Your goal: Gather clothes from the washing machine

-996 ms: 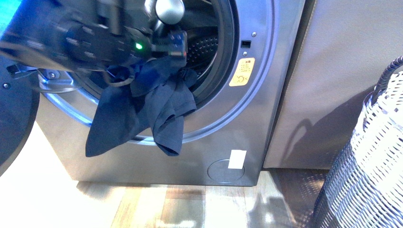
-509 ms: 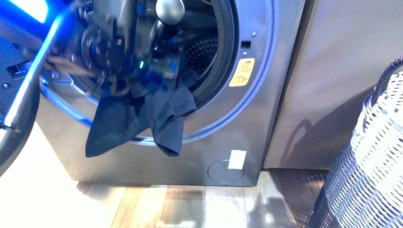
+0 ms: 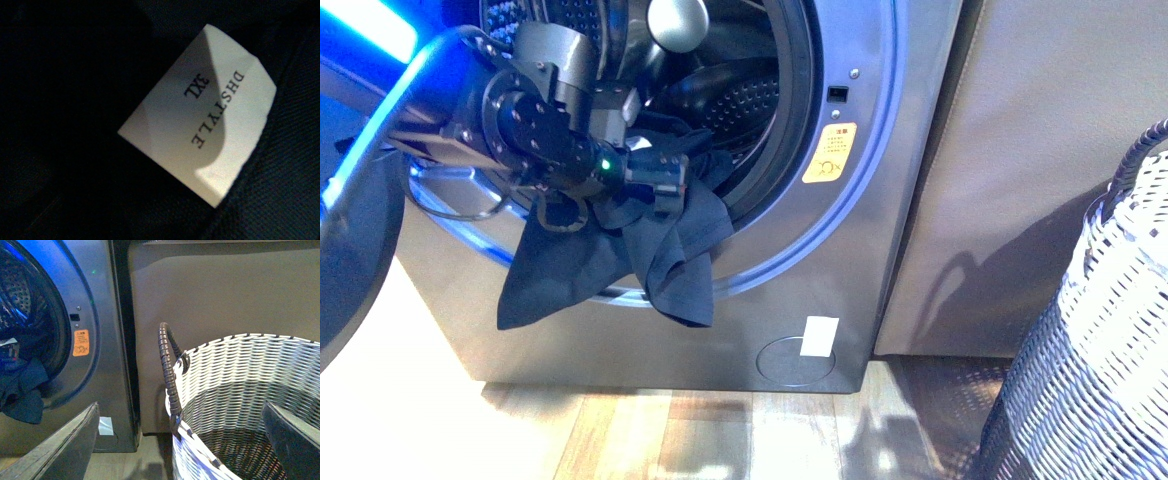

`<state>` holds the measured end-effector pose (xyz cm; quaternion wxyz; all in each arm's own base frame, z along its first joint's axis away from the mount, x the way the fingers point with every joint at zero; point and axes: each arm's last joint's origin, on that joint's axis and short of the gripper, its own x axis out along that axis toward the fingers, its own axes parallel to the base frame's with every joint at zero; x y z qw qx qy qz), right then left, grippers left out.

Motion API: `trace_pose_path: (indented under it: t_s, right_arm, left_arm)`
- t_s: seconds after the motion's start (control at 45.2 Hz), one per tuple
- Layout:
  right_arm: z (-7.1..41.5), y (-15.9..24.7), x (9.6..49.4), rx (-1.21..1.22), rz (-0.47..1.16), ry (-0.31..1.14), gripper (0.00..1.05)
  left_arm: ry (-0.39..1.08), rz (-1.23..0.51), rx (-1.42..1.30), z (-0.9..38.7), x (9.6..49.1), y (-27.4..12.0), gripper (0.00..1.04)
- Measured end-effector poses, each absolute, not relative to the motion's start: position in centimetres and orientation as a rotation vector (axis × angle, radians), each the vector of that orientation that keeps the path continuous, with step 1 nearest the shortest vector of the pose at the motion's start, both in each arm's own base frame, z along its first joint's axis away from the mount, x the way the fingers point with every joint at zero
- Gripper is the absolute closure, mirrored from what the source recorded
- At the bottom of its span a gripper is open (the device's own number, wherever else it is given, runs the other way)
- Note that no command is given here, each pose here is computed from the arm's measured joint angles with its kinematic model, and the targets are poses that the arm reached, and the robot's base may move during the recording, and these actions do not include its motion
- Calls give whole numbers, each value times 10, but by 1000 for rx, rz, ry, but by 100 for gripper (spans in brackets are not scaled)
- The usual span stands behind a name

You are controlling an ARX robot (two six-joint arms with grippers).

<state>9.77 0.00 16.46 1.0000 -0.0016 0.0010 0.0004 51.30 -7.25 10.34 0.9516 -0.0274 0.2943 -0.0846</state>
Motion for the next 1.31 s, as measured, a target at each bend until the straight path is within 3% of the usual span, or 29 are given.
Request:
trace_pose_path:
  t_s: [0.111, 0.376, 0.62, 0.863, 1.306]
  right_arm:
    - [165, 0, 98, -3, 0, 2, 7]
    - [165, 0, 98, -3, 0, 2, 7]
    - [165, 0, 98, -3, 0, 2, 7]
    - [165, 0, 98, -3, 0, 2, 7]
    - [165, 0, 98, -3, 0, 2, 7]
  left_arm:
    - [601, -188, -65, 102, 512, -73, 8]
    - [645, -183, 0, 97, 506, -75, 59]
    - [588, -191, 20, 104, 495, -74, 85]
    - [500, -228, 10, 127, 464, -69, 89]
    - [214, -312, -2, 216, 373, -35, 89]
